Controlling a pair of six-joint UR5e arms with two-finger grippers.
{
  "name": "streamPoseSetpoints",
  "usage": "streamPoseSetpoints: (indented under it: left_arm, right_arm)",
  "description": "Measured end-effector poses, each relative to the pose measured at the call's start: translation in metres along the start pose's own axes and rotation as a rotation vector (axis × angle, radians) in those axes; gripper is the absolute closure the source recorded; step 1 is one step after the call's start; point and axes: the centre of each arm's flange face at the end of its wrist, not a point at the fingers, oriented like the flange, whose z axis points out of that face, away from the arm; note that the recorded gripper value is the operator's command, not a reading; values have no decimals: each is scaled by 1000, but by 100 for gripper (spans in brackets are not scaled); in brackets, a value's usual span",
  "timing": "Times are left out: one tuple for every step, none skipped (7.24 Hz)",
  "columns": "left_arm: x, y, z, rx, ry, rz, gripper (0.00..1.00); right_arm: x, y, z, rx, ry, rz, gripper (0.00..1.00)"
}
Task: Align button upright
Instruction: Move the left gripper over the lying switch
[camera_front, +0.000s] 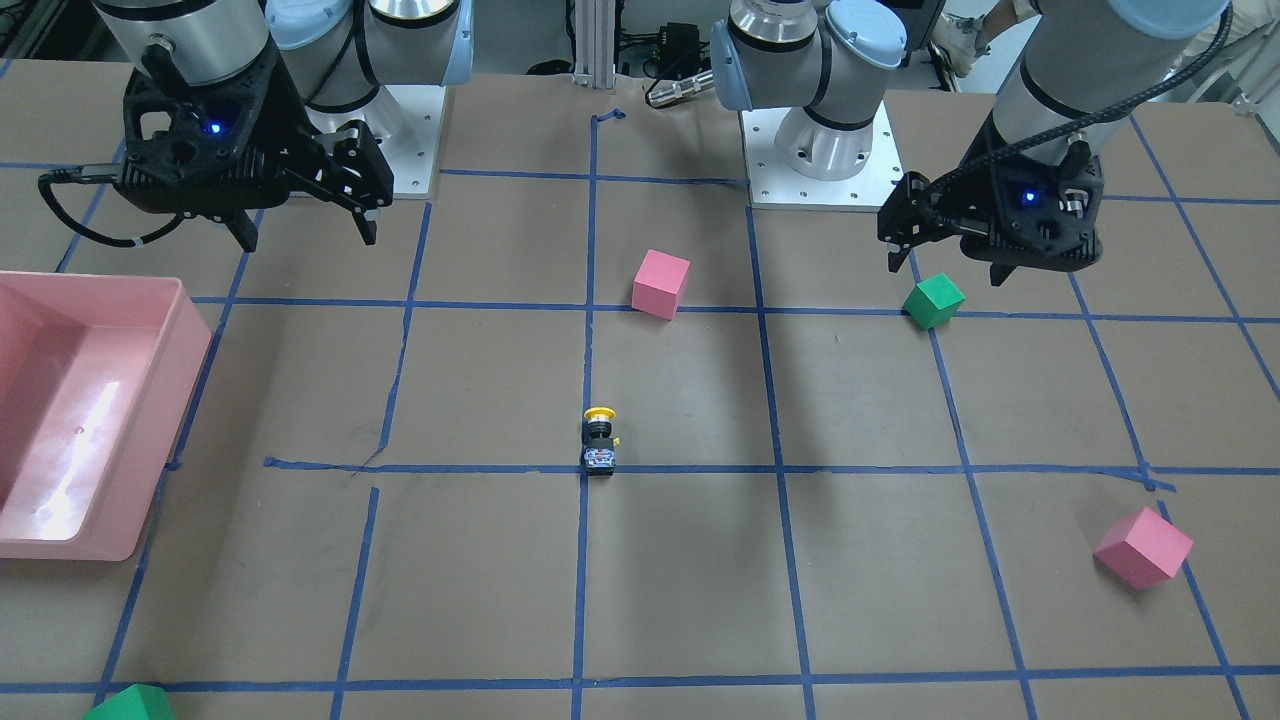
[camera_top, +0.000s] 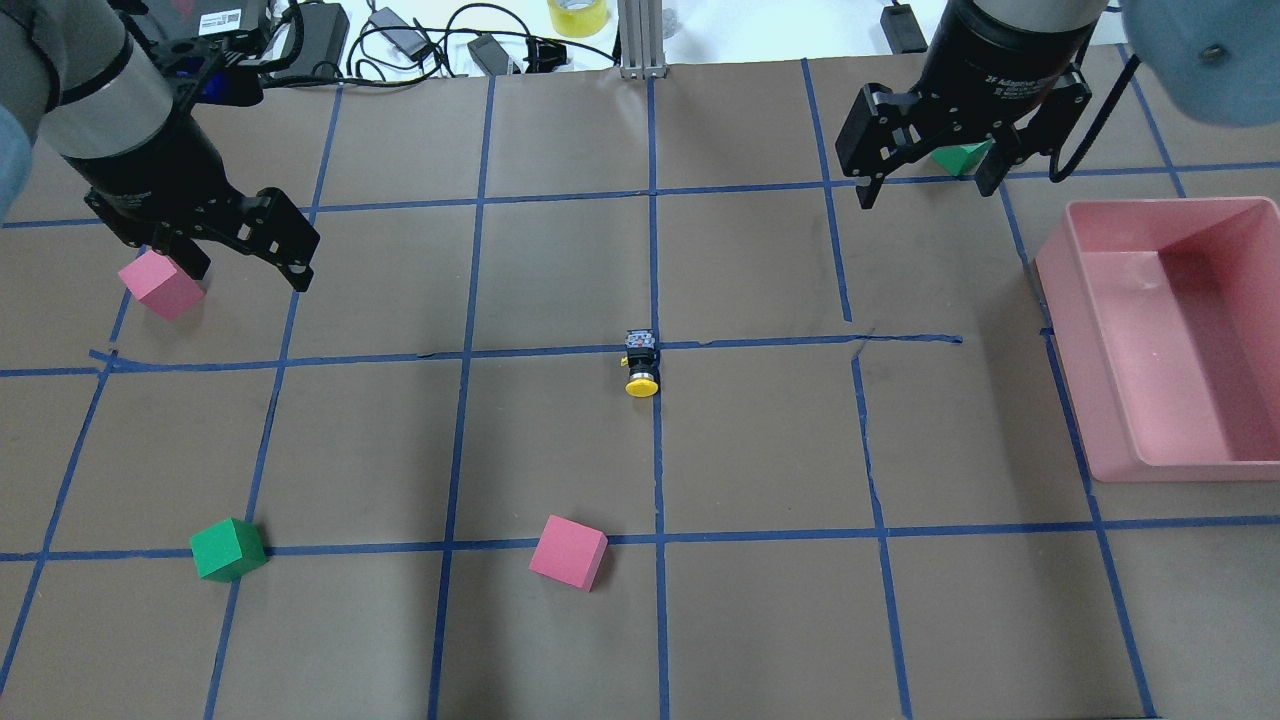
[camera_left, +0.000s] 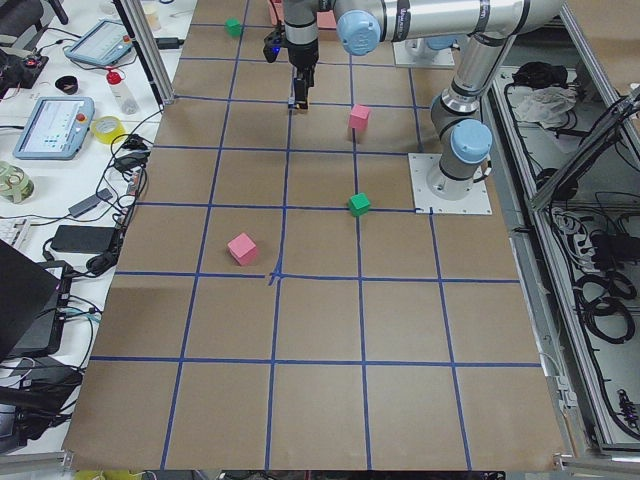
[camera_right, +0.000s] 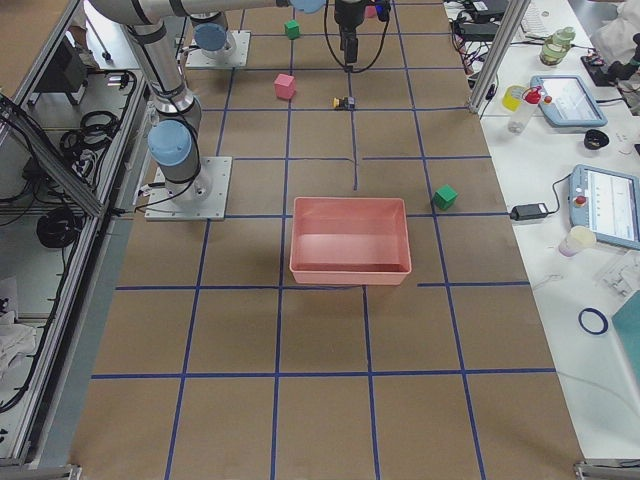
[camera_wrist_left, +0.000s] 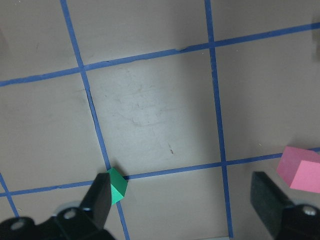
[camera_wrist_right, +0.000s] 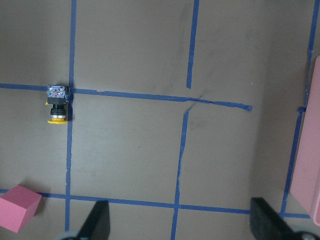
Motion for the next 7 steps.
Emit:
streamPoseSetpoints:
  left_arm:
    - [-1, 0, 0, -1, -3, -2, 0]
    - [-4, -2, 2, -2, -4, -7, 0]
    - [-8, -4, 6, -3, -2, -14, 0]
    - [-9, -6, 13, -4, 20, -23, 0]
    - [-9, -9, 20, 4, 60, -29, 0]
    - [-6, -17, 27, 29, 91, -29, 0]
    - [2, -26, 33, 65, 97, -25, 0]
  right_arm:
    - [0, 0, 1, -1, 0, -3, 0]
    - [0, 0, 1, -2, 1, -2, 0]
    - [0, 0, 1, -2, 1, 0, 0]
    - [1, 0, 1, -2, 2, 1, 0]
    - [1, -1, 1, -1, 2, 0, 0]
    - [1, -1, 1, 0, 2, -1, 0]
    - [1, -1, 2, 0, 2, -2, 0]
